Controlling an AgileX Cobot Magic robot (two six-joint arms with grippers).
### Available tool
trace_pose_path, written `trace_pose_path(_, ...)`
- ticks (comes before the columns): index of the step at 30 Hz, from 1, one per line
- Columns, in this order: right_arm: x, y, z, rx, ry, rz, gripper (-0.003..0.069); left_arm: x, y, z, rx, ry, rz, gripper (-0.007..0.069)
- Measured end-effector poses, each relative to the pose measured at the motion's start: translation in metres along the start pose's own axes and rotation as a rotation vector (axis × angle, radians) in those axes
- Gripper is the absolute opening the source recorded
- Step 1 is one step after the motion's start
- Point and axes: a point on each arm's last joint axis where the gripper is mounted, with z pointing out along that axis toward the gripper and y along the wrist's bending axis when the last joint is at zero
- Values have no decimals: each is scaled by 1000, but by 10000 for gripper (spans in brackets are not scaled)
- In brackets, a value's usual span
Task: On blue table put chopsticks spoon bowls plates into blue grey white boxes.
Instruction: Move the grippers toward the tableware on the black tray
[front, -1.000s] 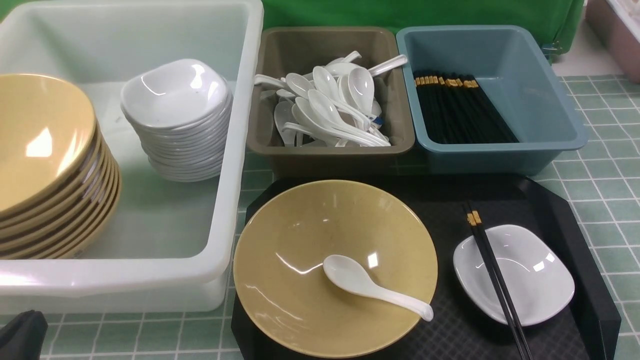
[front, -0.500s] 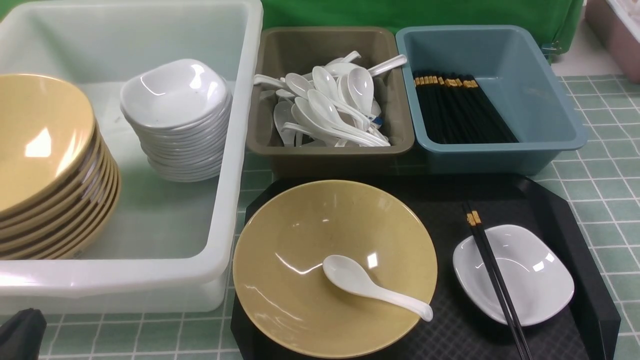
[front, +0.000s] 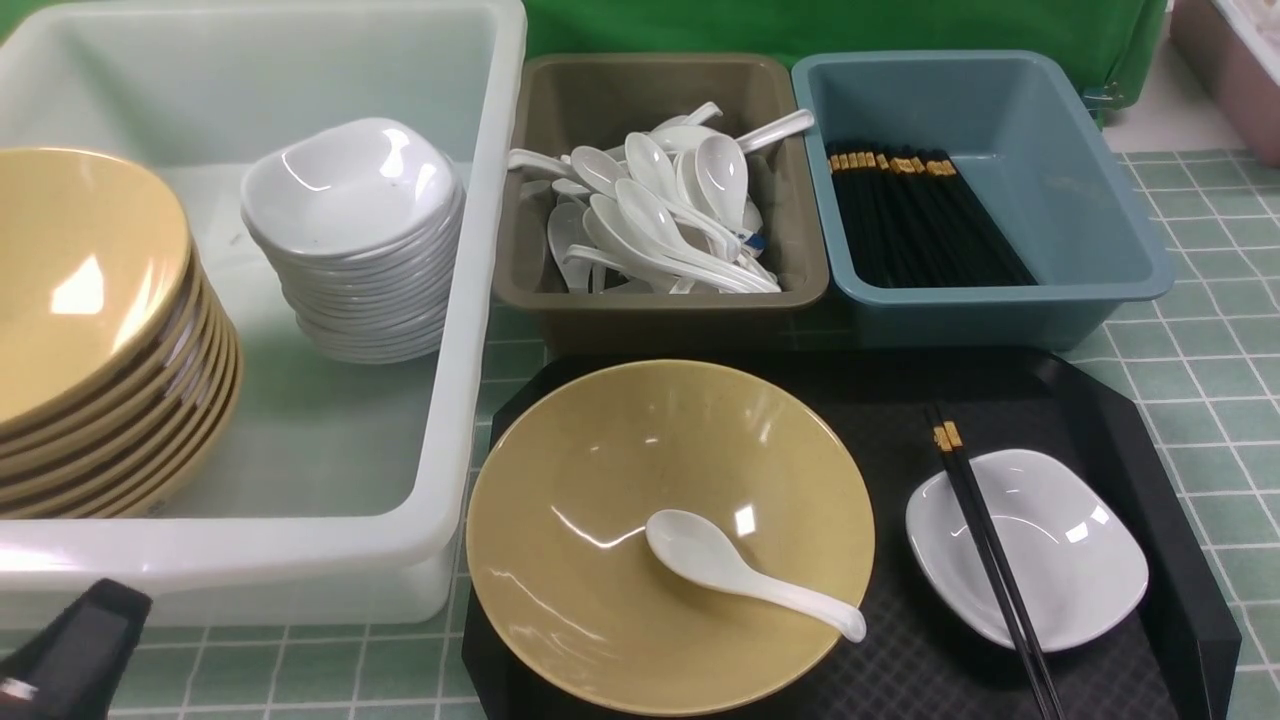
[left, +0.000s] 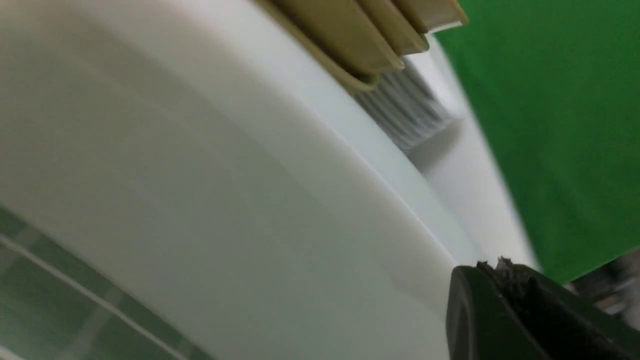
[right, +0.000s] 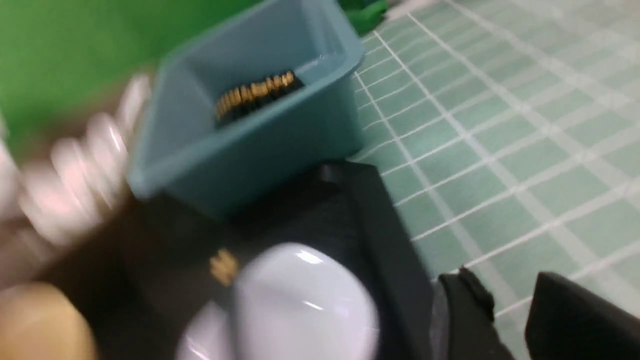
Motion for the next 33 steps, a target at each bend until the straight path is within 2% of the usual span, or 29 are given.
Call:
trace_pose_path(1,0,0,0,-1,0,104,239,0,-1,0,17,1,-86,1)
trace_pose_path(2,0,0,0,-3,-1,361,239,-1,-4,0,46,-3,-227,1)
trace_pose_path(3,0,0,0,-2,-1,440,239,-1,-5,0,56,-7,-266,1)
trace_pose_path(4,0,0,0,-2,-1,457,239,-1,-5,0,58,-8,-273,1)
trace_pose_path(5,0,0,0,0,0,554,239,-2,-6,0,65,-10,-296,1)
trace_pose_path(8,0,0,0,0,1,574,239,-1,-6,0,69,-6,-298,1)
trace_pose_path(11,0,0,0,0,1,521,239,1,-6,0,67,15,-289,1)
trace_pose_path(15,0,0,0,0,1,403,239,9,-6,-1,60,97,-180,1)
trace_pose_path(17,0,0,0,0,2,374,239,12,-11,-2,75,149,-53,1)
trace_pose_path(20,0,1,0,-13,4,354,239,10,-27,-7,136,178,111,1)
trace_pose_path(21,0,2,0,-28,10,322,239,8,-38,-11,176,182,207,1)
trace_pose_path(24,-6,12,-4,-90,22,171,235,1,-67,-23,274,165,445,1)
trace_pose_path(26,-16,23,-10,-138,20,47,221,-4,-81,-29,294,149,563,1)
trace_pose_path(29,-36,44,-19,-174,64,-141,167,-14,-99,-31,231,182,740,1)
trace_pose_path(33,-59,72,-18,-156,225,-384,67,-32,-117,-22,23,320,926,1)
